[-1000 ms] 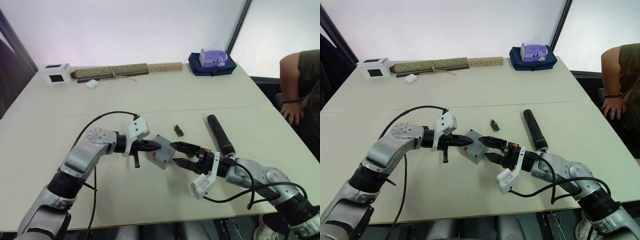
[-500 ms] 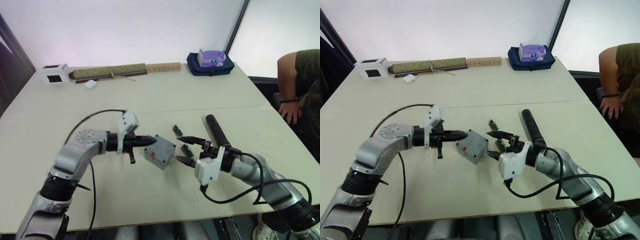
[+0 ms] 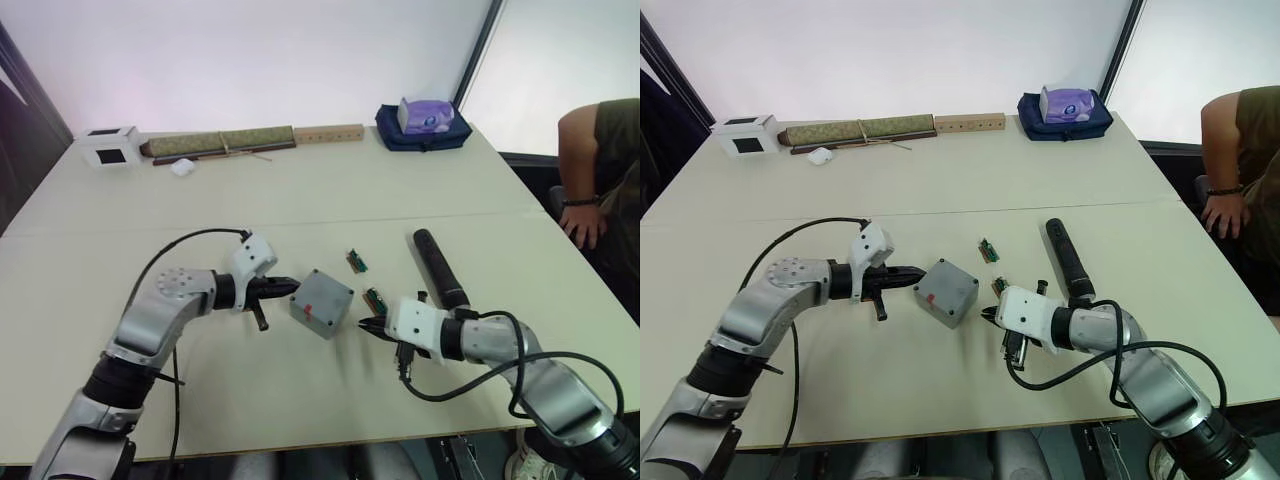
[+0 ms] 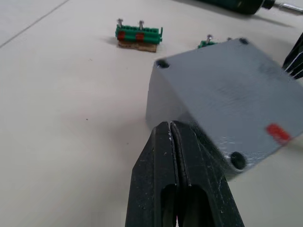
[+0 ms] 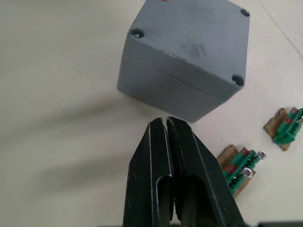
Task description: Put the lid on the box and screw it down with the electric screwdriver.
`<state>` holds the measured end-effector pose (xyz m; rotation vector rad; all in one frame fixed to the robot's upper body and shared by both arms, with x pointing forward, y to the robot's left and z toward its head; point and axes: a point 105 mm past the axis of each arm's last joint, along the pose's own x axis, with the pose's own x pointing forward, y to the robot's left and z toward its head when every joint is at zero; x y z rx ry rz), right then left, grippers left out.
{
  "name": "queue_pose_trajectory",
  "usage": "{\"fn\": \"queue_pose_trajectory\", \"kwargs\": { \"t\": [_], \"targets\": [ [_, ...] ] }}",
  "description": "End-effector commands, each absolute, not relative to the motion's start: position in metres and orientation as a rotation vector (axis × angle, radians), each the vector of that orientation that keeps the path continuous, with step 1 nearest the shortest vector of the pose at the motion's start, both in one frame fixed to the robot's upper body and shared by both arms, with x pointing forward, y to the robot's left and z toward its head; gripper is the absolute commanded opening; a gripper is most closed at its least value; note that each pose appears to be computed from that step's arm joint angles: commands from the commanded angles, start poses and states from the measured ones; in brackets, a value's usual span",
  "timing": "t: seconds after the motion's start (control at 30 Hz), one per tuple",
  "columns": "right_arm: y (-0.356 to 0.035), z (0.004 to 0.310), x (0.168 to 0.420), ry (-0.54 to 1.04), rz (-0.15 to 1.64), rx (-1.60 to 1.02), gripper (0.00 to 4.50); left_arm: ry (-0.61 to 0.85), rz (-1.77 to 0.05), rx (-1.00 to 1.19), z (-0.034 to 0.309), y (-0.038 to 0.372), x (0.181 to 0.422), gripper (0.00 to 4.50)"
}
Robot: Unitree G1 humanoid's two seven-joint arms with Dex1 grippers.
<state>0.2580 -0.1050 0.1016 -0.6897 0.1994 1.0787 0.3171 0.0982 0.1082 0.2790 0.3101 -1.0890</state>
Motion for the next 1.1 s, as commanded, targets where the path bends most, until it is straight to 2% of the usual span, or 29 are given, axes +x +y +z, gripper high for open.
{"fn": "queue_pose_trajectory", "kwargs": {
  "t": [0.03, 0.2, 0.53, 1.1],
  "targets": [
    [-0.097, 0.106, 0.27, 0.195, 1.048, -0.683, 0.06, 0.303, -1.103, 0.306, 0.099, 0.091, 0.319, 0.0],
    [-0.095, 0.101, 0.28, 0.227, 1.043, -0.673, 0.06, 0.313, -1.157, 0.33, 0.091, 0.078, 0.313, 0.0],
    [-0.073, 0.099, 0.274, 0.257, 1.178, -0.623, 0.06, 0.37, -1.25, 0.302, 0.096, 0.084, 0.285, 0.0],
    [-0.046, 0.104, 0.277, 0.212, 1.273, -0.607, 0.06, 0.439, -1.151, 0.359, 0.1, 0.126, 0.276, 0.0]
  ]
}}
